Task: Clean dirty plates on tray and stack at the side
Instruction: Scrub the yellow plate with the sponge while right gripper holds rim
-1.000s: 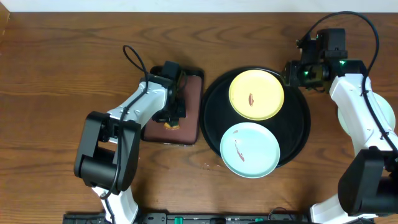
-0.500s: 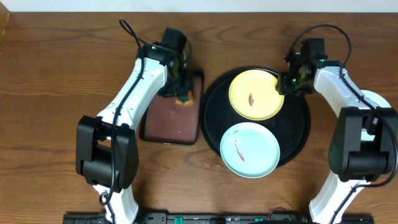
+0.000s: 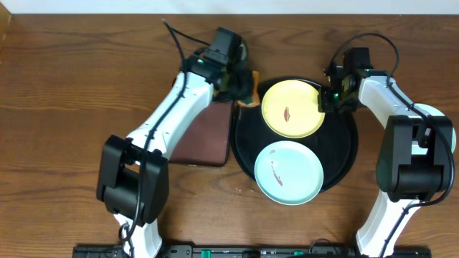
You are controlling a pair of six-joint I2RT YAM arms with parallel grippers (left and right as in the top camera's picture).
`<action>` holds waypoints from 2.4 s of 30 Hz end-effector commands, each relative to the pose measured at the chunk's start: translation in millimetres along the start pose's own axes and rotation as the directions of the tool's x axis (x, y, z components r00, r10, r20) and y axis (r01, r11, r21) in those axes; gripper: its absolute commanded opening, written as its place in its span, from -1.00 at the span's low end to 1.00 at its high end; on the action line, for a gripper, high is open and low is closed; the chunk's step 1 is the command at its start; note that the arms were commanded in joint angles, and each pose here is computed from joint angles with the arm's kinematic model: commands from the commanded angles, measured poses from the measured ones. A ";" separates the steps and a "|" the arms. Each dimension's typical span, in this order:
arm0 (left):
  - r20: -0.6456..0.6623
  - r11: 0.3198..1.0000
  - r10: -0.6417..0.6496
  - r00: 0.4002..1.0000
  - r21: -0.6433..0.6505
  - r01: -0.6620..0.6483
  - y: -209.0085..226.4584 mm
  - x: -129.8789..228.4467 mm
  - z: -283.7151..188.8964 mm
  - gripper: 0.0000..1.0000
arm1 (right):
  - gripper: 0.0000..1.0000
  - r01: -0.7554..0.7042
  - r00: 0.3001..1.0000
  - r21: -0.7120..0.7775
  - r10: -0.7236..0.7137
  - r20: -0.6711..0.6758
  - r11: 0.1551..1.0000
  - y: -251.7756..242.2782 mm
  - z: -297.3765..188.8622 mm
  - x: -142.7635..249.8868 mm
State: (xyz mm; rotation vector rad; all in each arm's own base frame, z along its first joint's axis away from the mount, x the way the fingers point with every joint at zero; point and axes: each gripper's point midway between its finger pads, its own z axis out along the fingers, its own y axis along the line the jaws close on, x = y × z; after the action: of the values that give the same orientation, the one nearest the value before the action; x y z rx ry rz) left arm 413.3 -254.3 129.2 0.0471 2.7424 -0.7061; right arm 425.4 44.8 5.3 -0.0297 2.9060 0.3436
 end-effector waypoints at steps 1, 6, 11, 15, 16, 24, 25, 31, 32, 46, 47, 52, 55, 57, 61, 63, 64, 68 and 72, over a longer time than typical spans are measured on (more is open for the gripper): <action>0.033 0.998 -0.027 0.999 0.057 0.026 -26.5 -5.5 1.8 -0.85 | -0.97 0.000 0.997 -0.010 -0.001 -0.074 1.000 13.2 5.7 19.4; 0.025 0.995 -0.052 0.998 0.091 0.049 -46.4 0.7 27.6 -0.85 | -0.97 -0.025 0.993 0.012 0.027 -0.114 1.000 18.7 4.4 30.0; -0.029 0.993 -0.064 0.998 0.098 0.067 -62.4 23.4 68.2 -0.85 | -0.98 -0.004 0.993 0.011 0.005 -0.121 1.000 26.7 6.0 31.9; -0.097 0.992 -0.094 0.991 0.074 0.101 -62.0 47.4 100.5 -0.85 | -0.98 0.003 0.992 0.009 -0.002 -0.126 1.000 29.8 6.5 33.3; -0.113 0.991 -0.096 0.989 0.078 0.105 -62.6 52.0 106.9 -0.85 | -0.97 0.005 0.992 0.009 -0.004 -0.128 1.000 30.7 6.7 33.8; -0.222 0.971 -0.150 0.963 0.148 0.185 -61.8 73.4 154.2 -0.85 | -0.97 0.030 0.991 0.003 -0.029 -0.133 1.000 40.6 8.6 35.9; -0.233 0.973 -0.152 0.960 0.135 0.187 -56.9 77.1 158.6 -0.85 | -0.98 0.031 0.991 0.003 -0.031 -0.134 1.000 41.2 8.7 36.0; -0.199 0.990 -0.133 0.971 -0.069 0.122 2.9 73.9 158.8 -0.86 | -0.98 0.036 0.990 0.002 -0.035 -0.135 0.999 43.1 9.1 36.4; -0.187 0.986 -0.131 0.974 -0.123 0.109 16.2 70.8 155.3 -0.85 | -0.98 0.038 0.990 0.001 -0.038 -0.135 0.999 44.1 9.3 36.7; -0.100 0.856 0.008 0.995 -0.514 -0.058 66.1 30.9 98.9 -0.85 | -0.98 0.044 0.990 0.000 -0.044 -0.133 0.999 46.2 9.8 36.2; -0.099 0.862 0.001 0.995 -0.504 -0.051 62.4 32.7 100.9 -0.85 | -0.98 0.044 0.990 0.000 -0.044 -0.133 0.999 46.1 9.7 36.2; -0.119 0.939 -0.065 0.991 -0.343 0.020 25.8 47.5 123.6 -0.85 | -0.98 0.042 0.990 0.000 -0.042 -0.132 0.999 45.3 9.6 36.0; -0.144 0.968 -0.110 0.983 -0.240 0.073 1.0 58.7 136.3 -0.85 | -0.98 0.042 0.990 0.001 -0.042 -0.133 0.999 45.4 9.6 36.1; -0.167 0.977 -0.123 0.978 -0.196 0.089 -11.3 66.0 142.3 -0.85 | -0.97 0.042 0.990 0.001 -0.042 -0.133 0.999 45.4 9.6 36.1; -0.205 0.983 -0.121 0.971 -0.162 0.088 -24.7 79.0 148.0 -0.85 | -0.98 0.042 0.990 0.000 -0.042 -0.135 0.999 45.4 9.6 36.6; -0.218 0.982 -0.123 0.968 -0.164 0.088 -24.9 82.6 147.5 -0.85 | -0.98 0.042 0.990 0.001 -0.041 -0.136 0.999 45.4 9.5 36.9; -0.233 0.984 -0.127 0.964 -0.154 0.093 -26.4 84.9 146.9 -0.85 | -0.97 0.042 0.990 0.001 -0.041 -0.136 0.999 45.4 9.5 36.9; -0.287 0.975 -0.156 0.945 -0.197 0.101 -11.9 95.1 139.5 -0.85 | -0.98 0.042 0.990 0.001 -0.041 -0.136 0.999 45.4 9.5 37.0; -0.257 0.924 -0.168 0.952 -0.376 0.062 32.3 93.0 126.0 -0.85 | -0.98 0.042 0.990 0.001 -0.041 -0.136 0.999 45.4 9.5 36.9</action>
State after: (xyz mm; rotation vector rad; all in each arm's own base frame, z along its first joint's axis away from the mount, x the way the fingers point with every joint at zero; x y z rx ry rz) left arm 364.2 -329.0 8.8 -0.0659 3.0945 -0.4697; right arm 398.6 89.9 6.4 -0.1084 2.9992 0.3581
